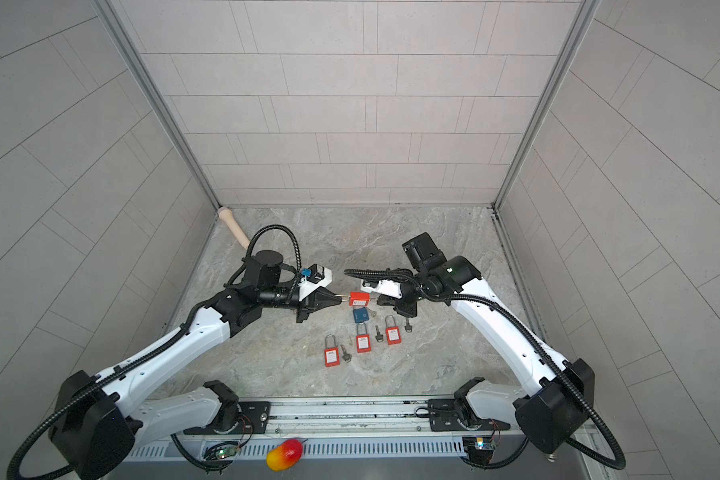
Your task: Lock with the key
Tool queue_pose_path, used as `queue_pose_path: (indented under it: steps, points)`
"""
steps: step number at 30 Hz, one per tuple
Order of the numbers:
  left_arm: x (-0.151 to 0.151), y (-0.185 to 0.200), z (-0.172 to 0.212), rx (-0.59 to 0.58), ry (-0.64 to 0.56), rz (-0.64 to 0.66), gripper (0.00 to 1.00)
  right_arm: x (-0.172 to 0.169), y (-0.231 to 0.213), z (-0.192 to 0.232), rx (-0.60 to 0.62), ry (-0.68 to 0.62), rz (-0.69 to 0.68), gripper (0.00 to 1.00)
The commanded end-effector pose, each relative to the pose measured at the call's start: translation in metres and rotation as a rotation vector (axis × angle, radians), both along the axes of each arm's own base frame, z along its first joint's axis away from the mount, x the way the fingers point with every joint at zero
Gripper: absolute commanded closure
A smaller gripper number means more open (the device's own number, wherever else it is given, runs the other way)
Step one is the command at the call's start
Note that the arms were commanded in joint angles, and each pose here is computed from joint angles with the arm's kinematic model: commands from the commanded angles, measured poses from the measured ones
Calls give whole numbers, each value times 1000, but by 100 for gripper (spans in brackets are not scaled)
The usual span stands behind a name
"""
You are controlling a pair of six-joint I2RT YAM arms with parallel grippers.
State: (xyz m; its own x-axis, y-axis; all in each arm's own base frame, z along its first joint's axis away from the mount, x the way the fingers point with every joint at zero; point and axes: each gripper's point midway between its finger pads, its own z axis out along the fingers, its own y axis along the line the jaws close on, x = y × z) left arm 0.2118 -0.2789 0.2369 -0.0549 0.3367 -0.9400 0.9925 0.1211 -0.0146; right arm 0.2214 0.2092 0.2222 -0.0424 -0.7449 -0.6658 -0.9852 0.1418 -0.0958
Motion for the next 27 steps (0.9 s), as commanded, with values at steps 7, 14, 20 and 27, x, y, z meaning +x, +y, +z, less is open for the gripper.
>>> queue_pose_path:
  steps: [7,14,20,27]
  points:
    - [3,11,12,38,-94,16,100,-22,-24,-19,-42,119,-140,100]
    - [5,18,20,46,-188,47,100,-30,-17,-20,-20,185,-103,100]
    - [-17,45,-17,308,-40,0,100,6,-27,-26,-80,86,-271,100]
    - [-42,88,-50,606,227,26,100,34,-30,-20,-81,-23,-485,100]
